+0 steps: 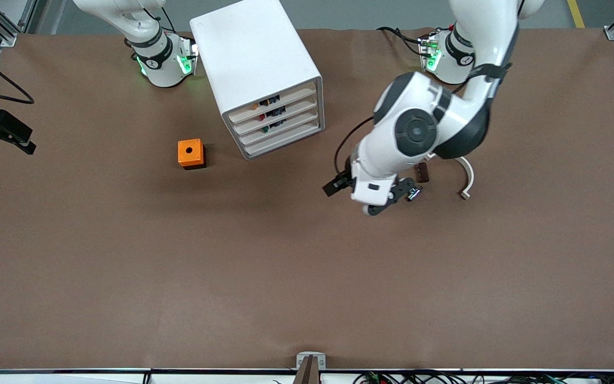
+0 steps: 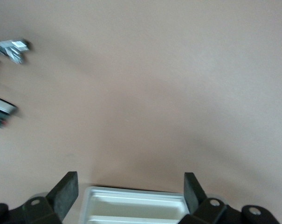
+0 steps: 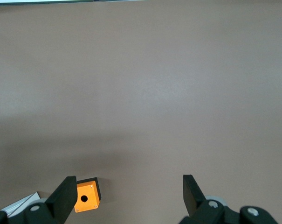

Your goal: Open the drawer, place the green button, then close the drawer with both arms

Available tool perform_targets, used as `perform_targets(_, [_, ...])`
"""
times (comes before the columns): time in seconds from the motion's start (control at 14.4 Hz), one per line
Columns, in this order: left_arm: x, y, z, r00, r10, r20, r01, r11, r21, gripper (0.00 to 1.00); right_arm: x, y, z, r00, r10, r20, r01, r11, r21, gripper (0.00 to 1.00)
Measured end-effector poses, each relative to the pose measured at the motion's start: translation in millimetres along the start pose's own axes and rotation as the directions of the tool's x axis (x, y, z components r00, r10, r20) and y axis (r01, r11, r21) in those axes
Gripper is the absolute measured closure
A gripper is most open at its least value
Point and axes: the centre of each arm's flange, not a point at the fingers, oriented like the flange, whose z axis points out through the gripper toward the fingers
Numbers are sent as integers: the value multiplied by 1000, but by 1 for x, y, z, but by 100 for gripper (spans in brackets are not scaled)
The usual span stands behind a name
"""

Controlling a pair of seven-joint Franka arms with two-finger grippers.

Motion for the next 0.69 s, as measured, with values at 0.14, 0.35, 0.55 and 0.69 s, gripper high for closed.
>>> perform_targets(0.14, [27,-29,-33,998,54,13,-54,998,13,0,0,-2,1,1000,-3,2,3,1000,0,0])
perform_targets(0.35, [59,-76,-75,990,135,46,-136,990,35,0,0,-2,1,1000,-3,5,3,1000,1,0])
perform_targets(0.55, [72,-110,-104,980,197,39,-200,976,87,0,0,-2,0,1000,-3,2,3,1000,1,0])
perform_targets(0.69, [77,-129,-121,969,246,41,-249,963,107,0,0,-1,-1,1000,-2,1,2,1000,1,0])
